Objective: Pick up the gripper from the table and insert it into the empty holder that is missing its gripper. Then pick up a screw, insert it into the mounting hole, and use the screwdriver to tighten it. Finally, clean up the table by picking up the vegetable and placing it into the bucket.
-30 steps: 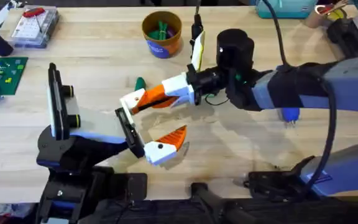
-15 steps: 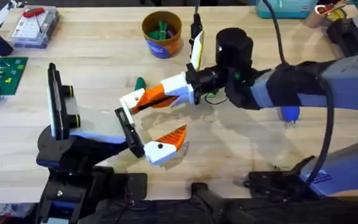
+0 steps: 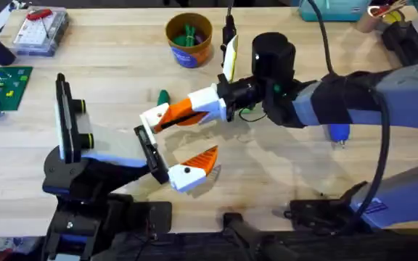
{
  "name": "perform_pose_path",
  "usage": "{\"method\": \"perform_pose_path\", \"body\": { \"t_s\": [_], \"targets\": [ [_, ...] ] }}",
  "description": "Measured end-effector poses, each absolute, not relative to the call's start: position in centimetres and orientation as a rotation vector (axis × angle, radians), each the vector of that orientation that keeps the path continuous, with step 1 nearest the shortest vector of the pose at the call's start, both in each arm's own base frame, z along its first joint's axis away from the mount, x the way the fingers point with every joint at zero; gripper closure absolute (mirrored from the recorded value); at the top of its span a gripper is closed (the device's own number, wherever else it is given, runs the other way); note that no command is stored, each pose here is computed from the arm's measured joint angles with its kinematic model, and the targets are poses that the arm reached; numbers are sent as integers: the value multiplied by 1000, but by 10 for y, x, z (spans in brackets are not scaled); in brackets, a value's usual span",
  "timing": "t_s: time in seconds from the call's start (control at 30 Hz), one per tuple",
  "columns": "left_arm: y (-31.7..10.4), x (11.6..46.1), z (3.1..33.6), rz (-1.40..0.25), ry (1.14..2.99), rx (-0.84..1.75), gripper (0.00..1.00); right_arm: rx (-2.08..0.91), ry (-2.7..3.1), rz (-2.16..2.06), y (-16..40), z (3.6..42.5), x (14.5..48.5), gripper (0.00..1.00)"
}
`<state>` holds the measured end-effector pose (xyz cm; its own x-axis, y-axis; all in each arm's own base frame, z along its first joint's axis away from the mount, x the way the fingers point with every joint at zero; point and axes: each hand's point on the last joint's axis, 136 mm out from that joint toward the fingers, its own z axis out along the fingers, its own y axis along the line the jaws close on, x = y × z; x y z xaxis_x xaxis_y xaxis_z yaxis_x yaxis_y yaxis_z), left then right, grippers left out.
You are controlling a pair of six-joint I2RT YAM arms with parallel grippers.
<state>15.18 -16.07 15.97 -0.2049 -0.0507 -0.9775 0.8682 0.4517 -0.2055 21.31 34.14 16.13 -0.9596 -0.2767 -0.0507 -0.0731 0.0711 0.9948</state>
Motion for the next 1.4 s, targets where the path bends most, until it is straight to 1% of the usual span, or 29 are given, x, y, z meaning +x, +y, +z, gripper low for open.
{"method": "perform_pose_path", "body": {
  "t_s": [0.83,1.4],
  "targets": [
    [-161,151,160,-993,1542,750,10,394,-2151,-2054,340,161,211,982],
    [-160,152,160,-993,1549,737,10,344,-2096,-2065,344,158,212,982]
  ]
}}
